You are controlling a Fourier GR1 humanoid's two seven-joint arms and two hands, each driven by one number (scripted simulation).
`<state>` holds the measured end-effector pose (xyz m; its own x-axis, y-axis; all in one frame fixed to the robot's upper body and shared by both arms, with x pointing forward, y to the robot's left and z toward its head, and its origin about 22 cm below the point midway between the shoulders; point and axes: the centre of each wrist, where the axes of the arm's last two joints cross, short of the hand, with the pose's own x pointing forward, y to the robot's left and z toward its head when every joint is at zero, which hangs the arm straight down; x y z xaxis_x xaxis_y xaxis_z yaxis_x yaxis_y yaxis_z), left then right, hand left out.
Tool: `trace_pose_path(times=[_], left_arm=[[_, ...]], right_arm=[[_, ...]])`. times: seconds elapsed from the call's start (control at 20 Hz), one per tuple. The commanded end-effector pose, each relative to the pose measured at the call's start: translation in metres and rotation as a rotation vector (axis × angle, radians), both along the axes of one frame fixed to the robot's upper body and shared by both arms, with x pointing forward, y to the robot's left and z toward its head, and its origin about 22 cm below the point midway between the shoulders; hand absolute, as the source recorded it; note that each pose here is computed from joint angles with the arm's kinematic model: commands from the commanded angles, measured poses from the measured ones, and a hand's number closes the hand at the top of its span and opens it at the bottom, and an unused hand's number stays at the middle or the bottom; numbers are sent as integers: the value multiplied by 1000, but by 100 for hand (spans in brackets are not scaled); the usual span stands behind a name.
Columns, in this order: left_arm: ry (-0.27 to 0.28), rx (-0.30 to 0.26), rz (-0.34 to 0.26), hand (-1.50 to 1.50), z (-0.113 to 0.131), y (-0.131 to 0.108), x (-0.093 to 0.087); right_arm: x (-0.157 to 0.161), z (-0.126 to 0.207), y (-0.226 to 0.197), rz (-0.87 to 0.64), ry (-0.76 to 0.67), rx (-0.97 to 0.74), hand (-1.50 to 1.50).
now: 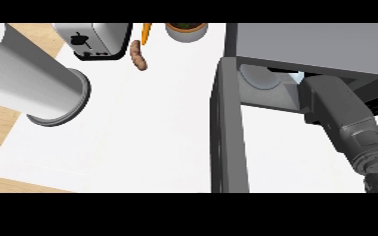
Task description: Pick up the milk, place it into the microwave and close the microwave
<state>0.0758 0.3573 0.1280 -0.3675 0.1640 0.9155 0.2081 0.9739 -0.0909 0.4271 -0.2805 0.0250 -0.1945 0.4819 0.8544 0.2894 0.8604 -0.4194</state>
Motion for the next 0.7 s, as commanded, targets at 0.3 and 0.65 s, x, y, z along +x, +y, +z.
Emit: trace_pose_path(times=[0.3,0.65], left_arm=[[-16,11,-21,-150,5,3,9],[-27,42,-6,-150,9,6,13]], right_arm=[[11,34,-21,-24,-48,-69,150],[12,38,-25,-39,-61,-66,150]])
